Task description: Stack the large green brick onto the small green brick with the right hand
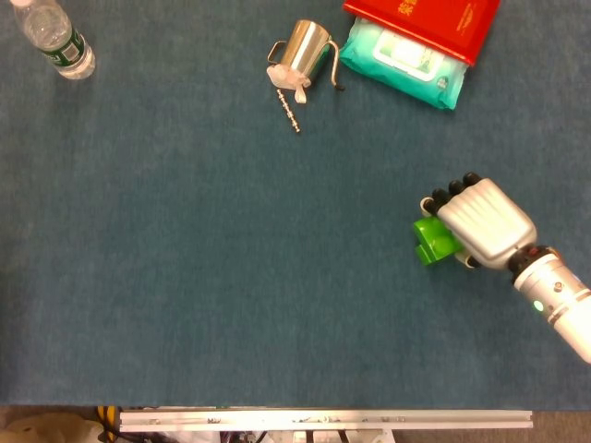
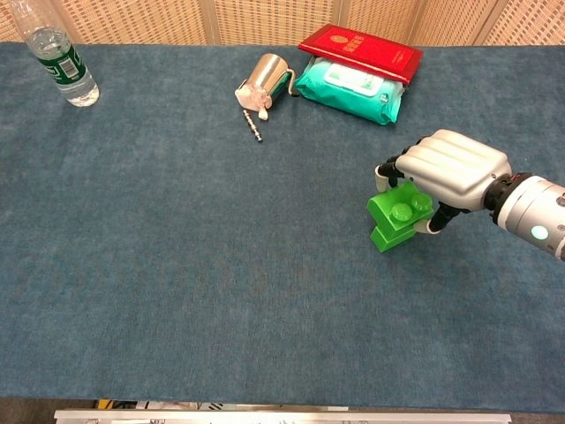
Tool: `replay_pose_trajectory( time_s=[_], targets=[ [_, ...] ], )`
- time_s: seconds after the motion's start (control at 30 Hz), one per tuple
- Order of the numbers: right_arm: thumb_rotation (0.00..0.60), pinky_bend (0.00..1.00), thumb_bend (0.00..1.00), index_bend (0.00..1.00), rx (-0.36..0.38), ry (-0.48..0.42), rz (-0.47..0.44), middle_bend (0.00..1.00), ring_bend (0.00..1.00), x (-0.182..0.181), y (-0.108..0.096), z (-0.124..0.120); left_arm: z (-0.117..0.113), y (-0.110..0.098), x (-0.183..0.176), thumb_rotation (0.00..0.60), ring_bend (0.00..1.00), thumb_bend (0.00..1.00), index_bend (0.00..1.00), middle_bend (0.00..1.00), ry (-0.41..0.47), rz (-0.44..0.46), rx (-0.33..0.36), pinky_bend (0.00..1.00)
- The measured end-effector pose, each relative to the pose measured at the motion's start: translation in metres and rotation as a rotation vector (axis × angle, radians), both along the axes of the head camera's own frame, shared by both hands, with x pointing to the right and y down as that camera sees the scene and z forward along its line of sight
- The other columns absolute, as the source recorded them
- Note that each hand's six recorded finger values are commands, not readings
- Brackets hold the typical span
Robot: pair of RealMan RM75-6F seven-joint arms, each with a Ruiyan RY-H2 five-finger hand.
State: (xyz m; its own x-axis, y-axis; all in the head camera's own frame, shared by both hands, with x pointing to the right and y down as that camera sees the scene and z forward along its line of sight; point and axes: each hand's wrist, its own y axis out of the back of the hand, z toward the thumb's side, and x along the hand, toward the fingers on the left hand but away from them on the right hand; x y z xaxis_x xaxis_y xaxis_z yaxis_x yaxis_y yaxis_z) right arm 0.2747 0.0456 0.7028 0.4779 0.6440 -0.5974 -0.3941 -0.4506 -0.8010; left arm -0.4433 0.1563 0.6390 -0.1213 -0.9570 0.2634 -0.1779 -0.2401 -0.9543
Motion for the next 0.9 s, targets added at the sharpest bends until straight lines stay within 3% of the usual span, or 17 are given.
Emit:
replay_pose_trajectory(
  time_s=[0.9],
  targets=[
    [0.6, 0.33, 0.26, 0.59, 0.001, -0.004, 0.009, 0.49, 0.36, 0.0034, 0.0001, 0.0055, -0.0005, 0.0001, -0.0002, 0.6, 0.18, 0.28, 0.17, 0.18, 0.001, -0.002, 0.002, 0.12]
  ],
)
